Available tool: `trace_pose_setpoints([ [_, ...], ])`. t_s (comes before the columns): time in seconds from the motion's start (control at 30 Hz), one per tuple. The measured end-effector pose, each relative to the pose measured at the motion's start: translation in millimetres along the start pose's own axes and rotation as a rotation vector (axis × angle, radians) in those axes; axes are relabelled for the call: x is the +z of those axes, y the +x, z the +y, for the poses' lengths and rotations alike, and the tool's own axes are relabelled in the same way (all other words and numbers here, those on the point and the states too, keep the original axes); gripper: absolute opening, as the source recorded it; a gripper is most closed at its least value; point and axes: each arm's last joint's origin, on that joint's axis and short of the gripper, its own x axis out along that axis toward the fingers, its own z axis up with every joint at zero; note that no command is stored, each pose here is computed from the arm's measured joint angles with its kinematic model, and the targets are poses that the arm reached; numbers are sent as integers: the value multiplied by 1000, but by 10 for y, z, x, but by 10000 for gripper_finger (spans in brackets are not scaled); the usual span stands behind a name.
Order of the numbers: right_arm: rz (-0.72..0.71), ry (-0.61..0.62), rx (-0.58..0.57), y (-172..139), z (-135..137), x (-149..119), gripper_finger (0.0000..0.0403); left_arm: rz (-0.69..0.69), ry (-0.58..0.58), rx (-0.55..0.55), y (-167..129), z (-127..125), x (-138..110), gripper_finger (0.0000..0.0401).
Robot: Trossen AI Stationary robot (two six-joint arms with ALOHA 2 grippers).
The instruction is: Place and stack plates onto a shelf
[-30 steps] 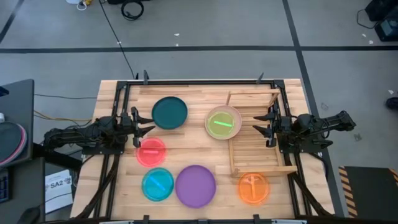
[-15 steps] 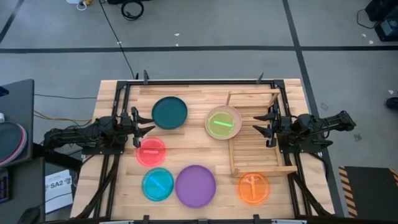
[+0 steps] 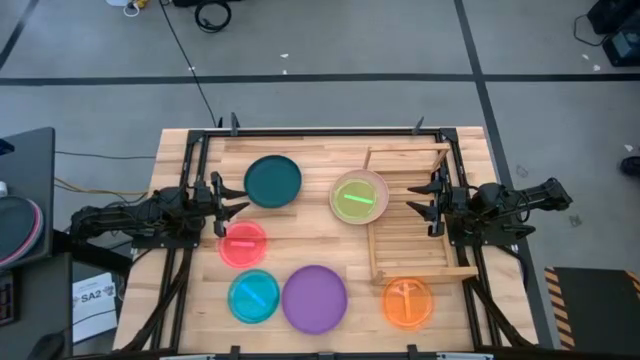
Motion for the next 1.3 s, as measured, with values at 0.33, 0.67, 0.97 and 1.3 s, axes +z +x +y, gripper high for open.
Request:
trace_pose_setpoints([
  [0.33,-32,87,-5,-1,-6,32,179,-1,0,0,0,0,1,144],
  [0.67,-65,235,-6,-2,-13,65,196,0,0,0,0,0,0,144],
  [0.97,-173,351,-17,-11,-38,170,242,0,-1,0,0,0,0,144],
  [1.3,-66,329,-155,182,-37,329,242,0,-1,1,0,0,0,144],
])
